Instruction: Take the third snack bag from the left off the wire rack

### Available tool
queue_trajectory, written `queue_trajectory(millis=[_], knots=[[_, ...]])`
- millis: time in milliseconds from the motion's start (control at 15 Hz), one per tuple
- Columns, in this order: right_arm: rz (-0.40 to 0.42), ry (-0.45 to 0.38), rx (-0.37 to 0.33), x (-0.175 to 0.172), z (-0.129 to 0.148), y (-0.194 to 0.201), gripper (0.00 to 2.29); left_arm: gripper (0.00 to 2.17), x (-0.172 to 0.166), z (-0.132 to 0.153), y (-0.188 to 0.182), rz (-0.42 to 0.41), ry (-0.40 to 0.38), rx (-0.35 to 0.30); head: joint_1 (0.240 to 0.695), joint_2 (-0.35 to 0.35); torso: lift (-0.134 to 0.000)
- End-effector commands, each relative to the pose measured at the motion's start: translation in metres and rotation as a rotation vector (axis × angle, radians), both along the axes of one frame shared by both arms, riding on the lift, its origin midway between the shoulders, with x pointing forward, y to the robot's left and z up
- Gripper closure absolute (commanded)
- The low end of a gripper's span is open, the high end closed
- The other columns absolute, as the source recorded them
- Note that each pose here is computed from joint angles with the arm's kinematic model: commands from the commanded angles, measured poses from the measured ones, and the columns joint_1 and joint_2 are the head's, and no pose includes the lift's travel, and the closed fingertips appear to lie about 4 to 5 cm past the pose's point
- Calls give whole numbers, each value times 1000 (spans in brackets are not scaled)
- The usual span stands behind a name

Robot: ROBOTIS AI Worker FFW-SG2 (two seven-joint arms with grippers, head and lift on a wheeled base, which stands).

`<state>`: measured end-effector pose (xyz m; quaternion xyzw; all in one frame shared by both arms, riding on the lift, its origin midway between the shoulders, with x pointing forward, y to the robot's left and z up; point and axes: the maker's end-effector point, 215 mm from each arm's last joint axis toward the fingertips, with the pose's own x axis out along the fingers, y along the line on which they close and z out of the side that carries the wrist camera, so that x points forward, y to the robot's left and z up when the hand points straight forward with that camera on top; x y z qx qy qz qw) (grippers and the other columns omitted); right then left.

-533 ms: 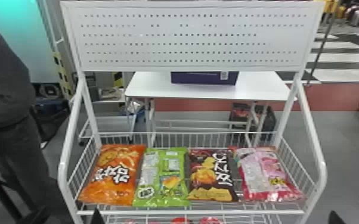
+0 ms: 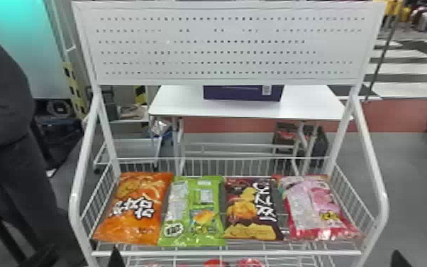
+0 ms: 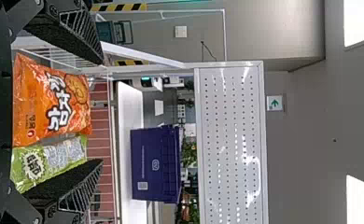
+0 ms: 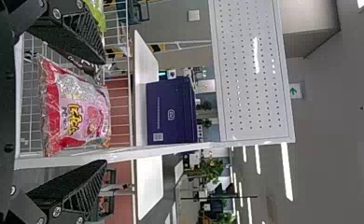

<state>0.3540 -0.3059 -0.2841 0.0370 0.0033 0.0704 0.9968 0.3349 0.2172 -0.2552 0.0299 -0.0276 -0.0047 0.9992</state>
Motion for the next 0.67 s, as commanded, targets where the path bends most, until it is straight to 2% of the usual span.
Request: queue_trajectory(millis=[0,133,267,333,467,600], knots=[[-1,2,3,3,-4,-1,147,140,0,0,-1,-2,2,-1,499,0,0],[12,10,10,20,-19,7,144,140,-3,3,-5,-6,-1,-4,499,0,0],[68,29,-15,51,-33,46,144,140,-5,0,-10,-14,6,3,499,0,0],[88,66,-37,73,-44,65,144,140,-5,0,-11,-17,4,0,499,0,0],[167,222,-48,118,-89,114,144,140,-5,-1,-11,-16,7,-1,499,0,0],[212,254,-71,150,-103,155,144,140,-5,-2,-11,-17,9,1,499,0,0]])
